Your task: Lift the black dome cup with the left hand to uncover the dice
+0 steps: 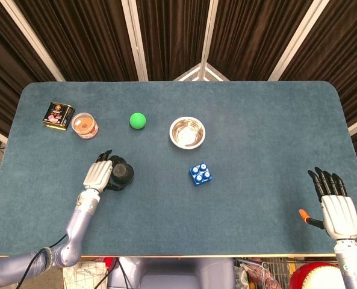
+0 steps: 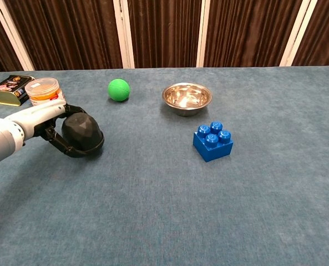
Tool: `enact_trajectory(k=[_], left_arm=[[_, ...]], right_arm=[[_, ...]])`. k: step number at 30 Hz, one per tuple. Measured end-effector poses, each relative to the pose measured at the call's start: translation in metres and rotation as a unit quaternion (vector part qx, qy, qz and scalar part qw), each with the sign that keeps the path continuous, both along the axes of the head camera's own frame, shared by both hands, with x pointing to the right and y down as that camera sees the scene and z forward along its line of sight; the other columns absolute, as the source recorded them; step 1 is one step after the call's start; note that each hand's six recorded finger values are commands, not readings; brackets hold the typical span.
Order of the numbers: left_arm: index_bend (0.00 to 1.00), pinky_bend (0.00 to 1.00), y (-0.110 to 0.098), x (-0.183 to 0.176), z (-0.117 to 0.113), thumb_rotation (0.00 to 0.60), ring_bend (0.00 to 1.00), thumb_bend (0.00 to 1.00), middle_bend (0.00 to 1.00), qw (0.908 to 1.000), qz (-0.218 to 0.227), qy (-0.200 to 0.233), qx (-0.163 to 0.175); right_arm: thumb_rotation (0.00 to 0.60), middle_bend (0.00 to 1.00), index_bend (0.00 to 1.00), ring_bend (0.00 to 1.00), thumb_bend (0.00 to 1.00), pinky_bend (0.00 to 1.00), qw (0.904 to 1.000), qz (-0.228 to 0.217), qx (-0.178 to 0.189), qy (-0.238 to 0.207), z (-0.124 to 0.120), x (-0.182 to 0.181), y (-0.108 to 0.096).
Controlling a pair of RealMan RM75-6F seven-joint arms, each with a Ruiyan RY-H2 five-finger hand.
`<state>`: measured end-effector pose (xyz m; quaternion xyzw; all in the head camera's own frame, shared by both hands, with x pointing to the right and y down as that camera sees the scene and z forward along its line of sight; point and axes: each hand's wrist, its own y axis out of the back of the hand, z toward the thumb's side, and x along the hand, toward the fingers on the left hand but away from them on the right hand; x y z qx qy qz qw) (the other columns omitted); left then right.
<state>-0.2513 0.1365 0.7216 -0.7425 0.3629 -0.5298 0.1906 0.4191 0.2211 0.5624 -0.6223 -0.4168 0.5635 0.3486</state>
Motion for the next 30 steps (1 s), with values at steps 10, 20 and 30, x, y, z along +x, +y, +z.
enact_trajectory(k=[10,20,30], left_arm=[[0.22,0.0,0.005,0.002,0.0,0.6,0.0,0.36,0.08,0.9991,0.029,-0.022,-0.019],[0.21,0.0,0.0,0.001,-0.018,0.6,0.0,0.36,0.14,0.9994,0.028,-0.02,0.004],[0.23,0.0,0.0,-0.003,-0.022,0.6,0.0,0.35,0.18,0.9984,0.031,-0.044,0.016]], right_arm=[[0.6,0.0,0.0,0.0,0.23,0.0,1.0,-0.002,0.0,-0.004,0.0,-0.001,0.001],[0.6,0.0,0.0,0.0,0.23,0.0,1.0,-0.002,0.001,-0.005,0.0,-0.002,0.0],[0.6,0.0,0.0,0.0,0.23,0.0,1.0,-0.003,-0.002,-0.003,0.0,-0.002,0.0]])
